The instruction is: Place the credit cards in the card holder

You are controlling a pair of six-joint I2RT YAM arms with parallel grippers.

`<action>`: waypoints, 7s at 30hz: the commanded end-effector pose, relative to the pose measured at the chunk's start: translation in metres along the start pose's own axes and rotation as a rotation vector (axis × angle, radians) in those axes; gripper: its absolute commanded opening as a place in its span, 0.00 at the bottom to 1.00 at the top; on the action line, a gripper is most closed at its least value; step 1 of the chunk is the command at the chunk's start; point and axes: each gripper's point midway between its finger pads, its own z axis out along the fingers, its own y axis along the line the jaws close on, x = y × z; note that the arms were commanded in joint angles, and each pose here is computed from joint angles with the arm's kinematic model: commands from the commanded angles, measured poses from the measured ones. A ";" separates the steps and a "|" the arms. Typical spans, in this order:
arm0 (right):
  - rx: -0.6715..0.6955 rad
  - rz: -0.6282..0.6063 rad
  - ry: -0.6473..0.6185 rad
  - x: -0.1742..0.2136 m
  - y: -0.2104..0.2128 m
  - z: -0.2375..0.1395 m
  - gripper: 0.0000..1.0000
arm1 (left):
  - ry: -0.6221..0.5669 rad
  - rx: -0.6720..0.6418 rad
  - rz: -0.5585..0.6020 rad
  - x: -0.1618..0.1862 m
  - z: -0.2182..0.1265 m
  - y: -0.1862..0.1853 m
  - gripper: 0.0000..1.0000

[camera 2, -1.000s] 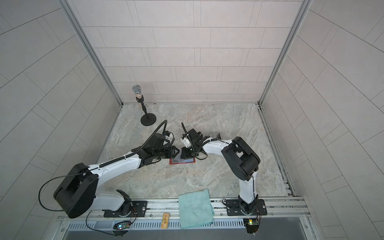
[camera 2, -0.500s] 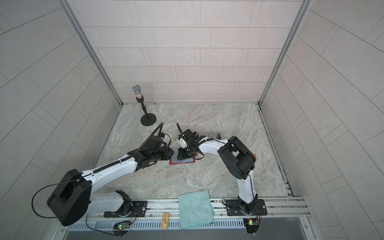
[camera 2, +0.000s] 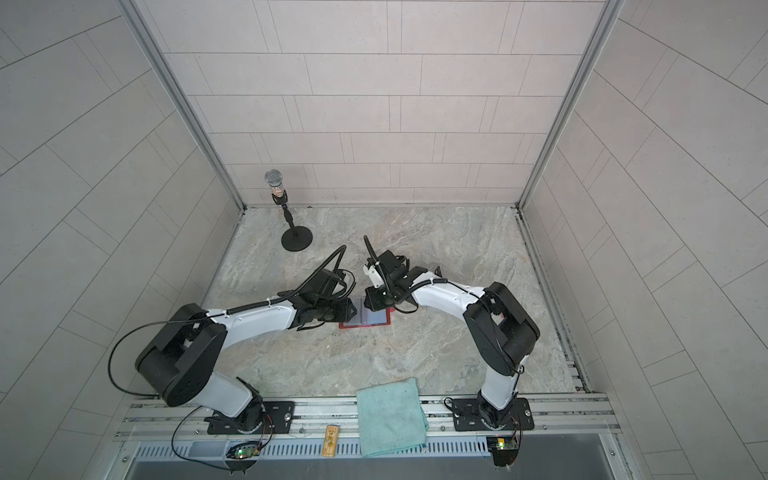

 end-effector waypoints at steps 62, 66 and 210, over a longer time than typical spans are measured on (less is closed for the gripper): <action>0.373 0.297 0.054 -0.003 -0.232 -0.098 0.45 | 0.228 0.214 0.017 -0.105 0.145 -0.174 0.53; 0.401 0.286 0.071 -0.002 -0.233 -0.096 0.44 | 0.237 0.182 0.018 -0.100 0.148 -0.165 0.50; 0.595 0.188 0.176 0.005 -0.234 -0.106 0.35 | 0.194 0.134 -0.156 -0.071 0.154 -0.150 0.52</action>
